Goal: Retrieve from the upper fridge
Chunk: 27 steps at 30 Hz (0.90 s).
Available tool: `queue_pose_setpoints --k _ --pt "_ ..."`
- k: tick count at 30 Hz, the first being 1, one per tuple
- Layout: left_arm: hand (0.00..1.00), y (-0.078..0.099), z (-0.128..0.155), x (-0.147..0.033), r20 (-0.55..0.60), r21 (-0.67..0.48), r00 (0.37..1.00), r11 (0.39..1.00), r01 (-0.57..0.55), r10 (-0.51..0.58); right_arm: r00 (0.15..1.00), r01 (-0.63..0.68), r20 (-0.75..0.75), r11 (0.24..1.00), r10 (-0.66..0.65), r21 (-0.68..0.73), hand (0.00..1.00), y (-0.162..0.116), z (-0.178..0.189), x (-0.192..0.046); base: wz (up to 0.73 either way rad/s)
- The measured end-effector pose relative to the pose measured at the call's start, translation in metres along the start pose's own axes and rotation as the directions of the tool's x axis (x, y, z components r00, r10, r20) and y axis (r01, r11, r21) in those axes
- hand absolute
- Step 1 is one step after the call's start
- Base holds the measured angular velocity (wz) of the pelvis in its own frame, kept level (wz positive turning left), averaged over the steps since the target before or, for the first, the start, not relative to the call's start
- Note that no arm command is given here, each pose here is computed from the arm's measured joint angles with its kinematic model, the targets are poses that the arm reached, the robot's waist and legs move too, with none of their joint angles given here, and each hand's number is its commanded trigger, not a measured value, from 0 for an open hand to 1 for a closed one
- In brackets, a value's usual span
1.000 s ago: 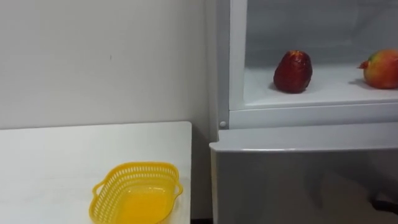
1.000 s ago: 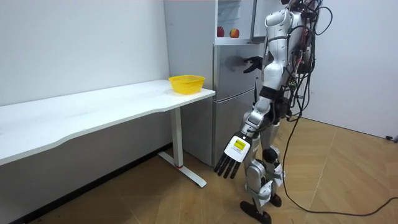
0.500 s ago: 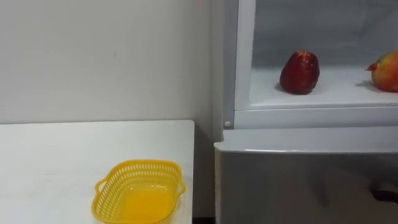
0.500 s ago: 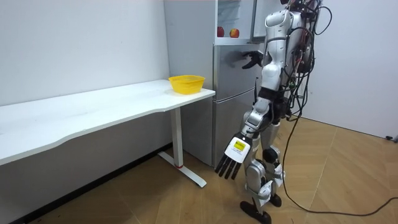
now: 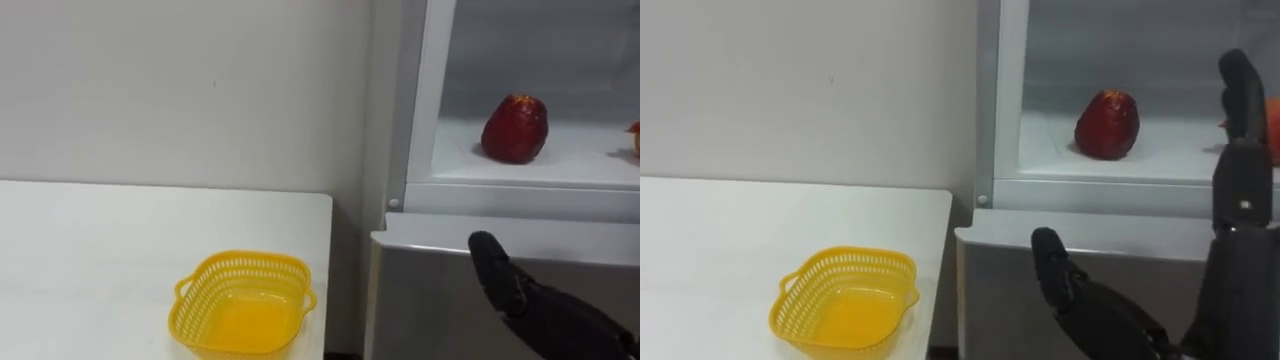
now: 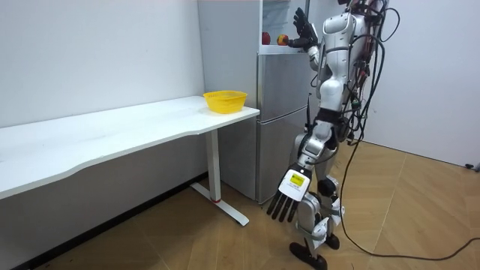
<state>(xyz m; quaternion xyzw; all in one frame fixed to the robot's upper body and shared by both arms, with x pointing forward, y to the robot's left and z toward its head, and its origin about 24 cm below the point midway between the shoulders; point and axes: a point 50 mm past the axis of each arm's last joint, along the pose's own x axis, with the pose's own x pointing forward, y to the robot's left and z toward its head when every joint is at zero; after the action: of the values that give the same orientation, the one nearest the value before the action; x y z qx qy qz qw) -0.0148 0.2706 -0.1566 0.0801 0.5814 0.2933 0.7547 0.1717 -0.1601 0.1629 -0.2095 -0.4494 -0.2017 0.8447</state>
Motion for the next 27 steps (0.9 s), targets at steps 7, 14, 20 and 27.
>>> queue_pose_setpoints --k 7,14,20,27 --pt "0.0 -0.001 0.005 0.001 0.012 -0.002 1.0 1.0 0.0 0.0 0.998 -0.014 0.064 0.999 0.012 0.036 0.0 0.001 0.007 0.005 0.0" --pt "0.0 -0.001 0.002 0.001 0.0 0.002 1.0 1.0 0.0 0.0 0.997 0.015 0.082 1.0 -0.013 -0.015 0.0 -0.005 0.003 0.007 0.0" --pt "0.0 0.0 0.002 0.001 -0.011 0.001 1.0 1.0 -0.003 0.003 0.997 0.064 0.032 0.998 -0.064 -0.004 0.0 -0.013 -0.005 0.009 0.05" --pt "0.0 0.005 0.002 0.002 -0.014 -0.012 1.0 1.0 -0.018 0.018 0.981 0.196 0.001 0.98 -0.196 -0.02 0.0 -0.039 -0.016 0.022 0.01"
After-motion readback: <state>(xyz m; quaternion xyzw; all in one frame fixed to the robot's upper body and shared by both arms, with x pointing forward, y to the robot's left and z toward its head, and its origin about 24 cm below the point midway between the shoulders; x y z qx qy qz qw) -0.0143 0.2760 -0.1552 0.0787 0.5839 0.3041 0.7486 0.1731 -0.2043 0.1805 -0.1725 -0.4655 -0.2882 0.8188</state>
